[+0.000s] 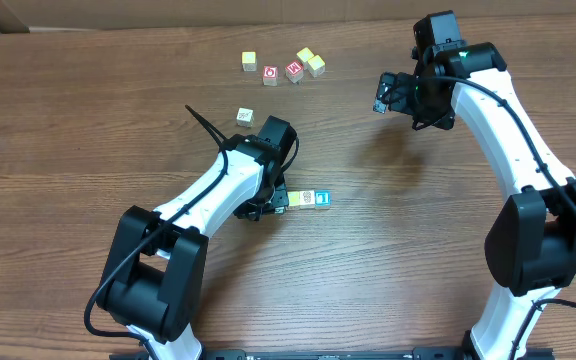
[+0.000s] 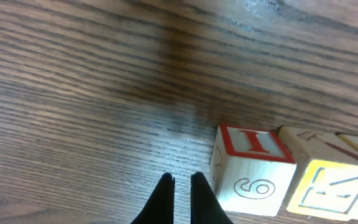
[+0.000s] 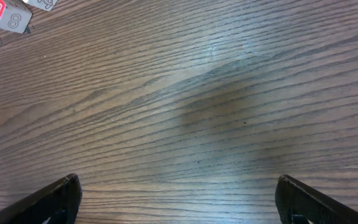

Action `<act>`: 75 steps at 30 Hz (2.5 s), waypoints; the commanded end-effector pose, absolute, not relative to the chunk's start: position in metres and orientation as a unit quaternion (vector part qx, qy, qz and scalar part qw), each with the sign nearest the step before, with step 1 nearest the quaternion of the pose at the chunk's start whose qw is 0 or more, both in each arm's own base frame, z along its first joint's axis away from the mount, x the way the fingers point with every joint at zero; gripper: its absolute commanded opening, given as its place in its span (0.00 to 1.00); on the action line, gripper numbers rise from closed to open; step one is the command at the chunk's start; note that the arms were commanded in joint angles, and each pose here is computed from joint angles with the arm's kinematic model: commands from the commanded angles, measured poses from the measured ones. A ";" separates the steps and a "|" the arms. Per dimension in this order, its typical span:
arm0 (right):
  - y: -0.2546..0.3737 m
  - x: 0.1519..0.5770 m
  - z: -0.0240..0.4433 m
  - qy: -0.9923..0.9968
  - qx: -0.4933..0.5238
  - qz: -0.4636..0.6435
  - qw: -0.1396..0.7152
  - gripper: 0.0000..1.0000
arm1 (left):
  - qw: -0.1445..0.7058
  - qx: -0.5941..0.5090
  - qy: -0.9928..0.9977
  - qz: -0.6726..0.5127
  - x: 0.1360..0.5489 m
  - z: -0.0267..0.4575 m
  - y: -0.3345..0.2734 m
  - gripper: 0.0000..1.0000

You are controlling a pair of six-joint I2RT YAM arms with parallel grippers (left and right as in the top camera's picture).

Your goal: Flip 5 blocks

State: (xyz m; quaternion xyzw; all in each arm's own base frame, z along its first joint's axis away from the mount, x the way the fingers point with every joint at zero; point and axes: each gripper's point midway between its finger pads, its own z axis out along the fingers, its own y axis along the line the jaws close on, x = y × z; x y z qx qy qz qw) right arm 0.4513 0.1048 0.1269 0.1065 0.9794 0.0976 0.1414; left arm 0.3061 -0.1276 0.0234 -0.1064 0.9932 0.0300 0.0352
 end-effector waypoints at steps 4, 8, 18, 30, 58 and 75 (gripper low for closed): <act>0.107 0.453 0.131 0.979 0.101 0.102 0.147 1.00 | 0.053 -0.117 0.991 0.030 0.312 0.027 -0.126 0.04; 0.107 0.453 0.131 0.979 0.101 0.102 0.147 1.00 | 0.057 -0.117 0.991 0.028 0.313 0.027 -0.127 0.04; 0.107 0.453 0.131 0.979 0.101 0.102 0.147 1.00 | 0.062 -0.121 0.990 0.022 0.316 0.028 -0.129 0.04; 0.107 0.453 0.131 0.979 0.101 0.102 0.147 1.00 | 0.073 -0.121 0.990 0.016 0.322 0.028 -0.131 0.04; 0.107 0.453 0.131 0.979 0.101 0.102 0.147 1.00 | 0.215 -0.078 0.974 0.006 0.431 0.134 -0.083 0.80; 0.107 0.453 0.131 0.979 0.101 0.102 0.147 1.00 | 0.234 0.036 0.971 0.024 0.488 0.062 -0.088 0.68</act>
